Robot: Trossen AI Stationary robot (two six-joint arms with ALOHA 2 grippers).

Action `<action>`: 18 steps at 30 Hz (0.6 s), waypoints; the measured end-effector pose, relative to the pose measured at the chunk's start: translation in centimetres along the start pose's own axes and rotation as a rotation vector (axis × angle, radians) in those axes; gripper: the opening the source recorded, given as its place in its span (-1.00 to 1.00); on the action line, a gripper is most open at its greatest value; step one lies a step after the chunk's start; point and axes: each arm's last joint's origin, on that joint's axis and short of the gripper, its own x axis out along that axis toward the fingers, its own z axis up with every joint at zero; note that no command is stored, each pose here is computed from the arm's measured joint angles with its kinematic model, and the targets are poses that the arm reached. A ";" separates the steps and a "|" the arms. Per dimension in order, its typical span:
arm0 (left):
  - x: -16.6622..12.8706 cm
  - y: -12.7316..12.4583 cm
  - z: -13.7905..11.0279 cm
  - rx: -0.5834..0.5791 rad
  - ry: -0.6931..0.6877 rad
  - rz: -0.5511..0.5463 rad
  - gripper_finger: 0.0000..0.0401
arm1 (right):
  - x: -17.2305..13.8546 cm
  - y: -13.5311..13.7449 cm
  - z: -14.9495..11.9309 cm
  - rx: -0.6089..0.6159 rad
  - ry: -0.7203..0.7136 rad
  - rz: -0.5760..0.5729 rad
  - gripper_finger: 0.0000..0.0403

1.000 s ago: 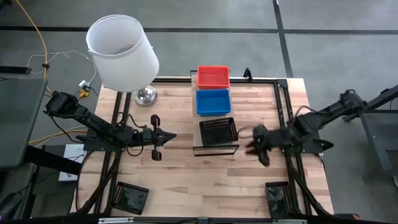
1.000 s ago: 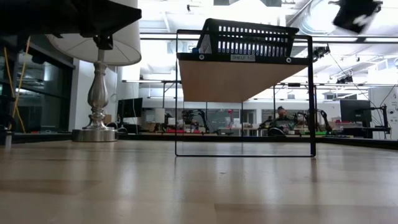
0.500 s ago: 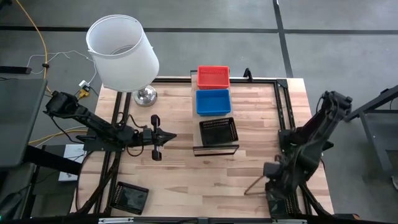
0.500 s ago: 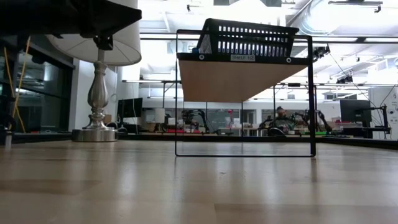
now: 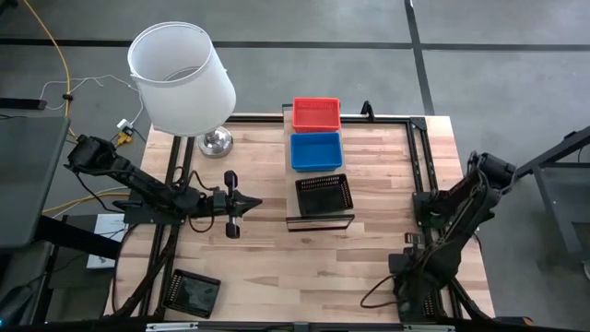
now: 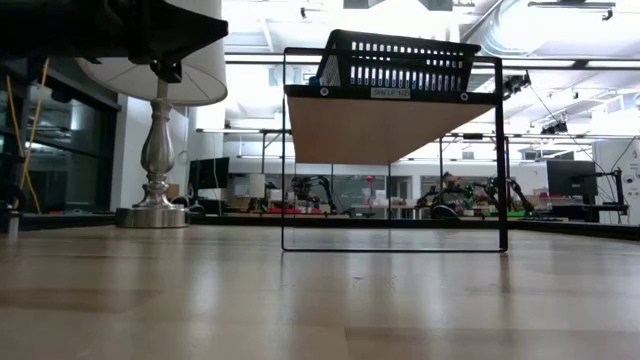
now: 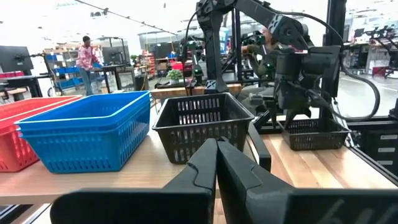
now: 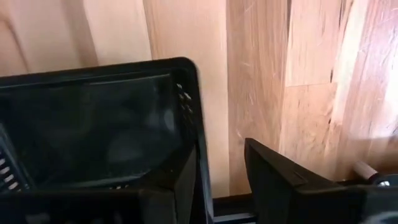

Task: Stack baskets on shelf by color
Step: Stack the right black bin on top of the black bin on the shelf

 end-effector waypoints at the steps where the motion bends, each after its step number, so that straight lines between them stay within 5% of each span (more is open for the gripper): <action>1: 0.0 0.0 0.0 0.000 0.000 0.000 -1.00 | 0.2 0.1 0.0 0.000 0.004 -0.006 -0.38; 18: 0.0 0.0 0.0 0.000 0.000 0.000 -1.00 | 2.3 -0.1 -0.7 0.096 0.063 0.005 -0.38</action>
